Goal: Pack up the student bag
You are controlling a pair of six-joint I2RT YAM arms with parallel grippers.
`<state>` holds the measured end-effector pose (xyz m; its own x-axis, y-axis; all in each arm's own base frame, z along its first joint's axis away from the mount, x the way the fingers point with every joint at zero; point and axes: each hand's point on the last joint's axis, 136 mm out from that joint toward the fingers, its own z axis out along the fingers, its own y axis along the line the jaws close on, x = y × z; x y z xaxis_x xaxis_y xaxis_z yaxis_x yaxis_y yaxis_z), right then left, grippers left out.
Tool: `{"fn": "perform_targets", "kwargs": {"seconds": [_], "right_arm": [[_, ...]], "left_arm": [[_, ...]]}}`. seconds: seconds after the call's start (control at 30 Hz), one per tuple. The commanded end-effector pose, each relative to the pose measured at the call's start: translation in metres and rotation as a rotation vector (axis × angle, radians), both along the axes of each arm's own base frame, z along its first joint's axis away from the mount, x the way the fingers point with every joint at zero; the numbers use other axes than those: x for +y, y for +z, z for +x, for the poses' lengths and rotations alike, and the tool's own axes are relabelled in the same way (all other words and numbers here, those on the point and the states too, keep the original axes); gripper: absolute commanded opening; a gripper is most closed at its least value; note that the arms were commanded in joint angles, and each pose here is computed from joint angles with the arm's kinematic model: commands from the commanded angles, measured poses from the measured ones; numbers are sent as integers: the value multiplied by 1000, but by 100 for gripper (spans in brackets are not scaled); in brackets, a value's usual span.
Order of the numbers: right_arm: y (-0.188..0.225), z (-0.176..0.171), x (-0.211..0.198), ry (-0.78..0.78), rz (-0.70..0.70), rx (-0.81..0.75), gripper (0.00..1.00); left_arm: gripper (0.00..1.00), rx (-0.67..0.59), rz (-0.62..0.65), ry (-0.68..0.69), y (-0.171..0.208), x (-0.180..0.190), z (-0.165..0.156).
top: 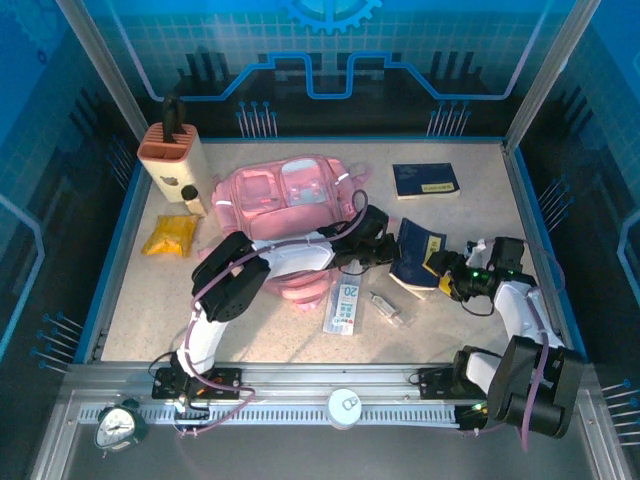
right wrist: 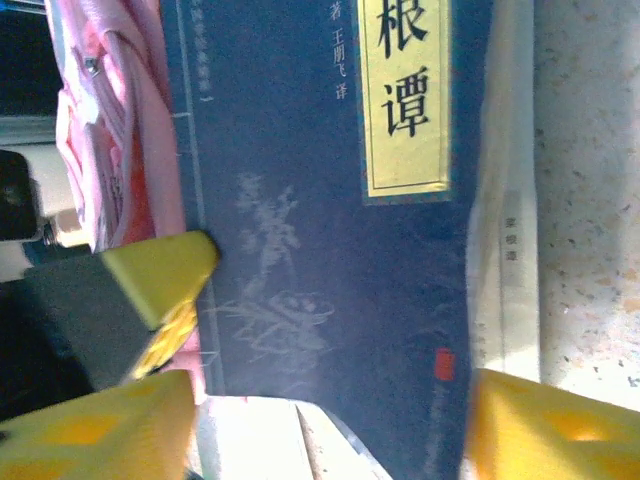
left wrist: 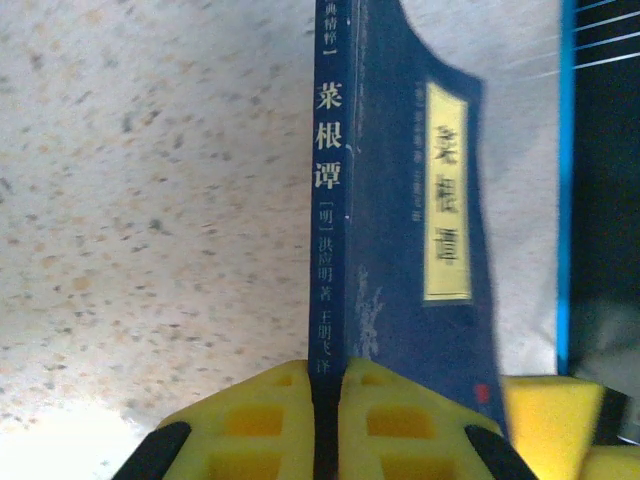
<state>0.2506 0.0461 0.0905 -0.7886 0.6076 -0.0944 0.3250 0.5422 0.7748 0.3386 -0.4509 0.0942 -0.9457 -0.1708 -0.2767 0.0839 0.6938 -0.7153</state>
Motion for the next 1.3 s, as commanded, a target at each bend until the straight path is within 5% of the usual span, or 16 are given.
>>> {"fn": "perform_targets", "kwargs": {"seconds": [0.0,0.23,0.57,0.87,1.27], "right_arm": [[17,6,-1,-6,16,-32,83],[52,26,16,48,194,-145,99],[112,52,52,134,384,-295,100],[159,68,77,164,500,-402,99],[161,60,74,136,396,-425,59]], "left_arm": [[0,-127,-147,-11,86,-3,11],[0,-180,-221,93,145,29,20],[0,-230,-402,243,218,59,24],[0,-236,-460,275,227,66,22],[0,-269,-271,355,183,101,20]]}}
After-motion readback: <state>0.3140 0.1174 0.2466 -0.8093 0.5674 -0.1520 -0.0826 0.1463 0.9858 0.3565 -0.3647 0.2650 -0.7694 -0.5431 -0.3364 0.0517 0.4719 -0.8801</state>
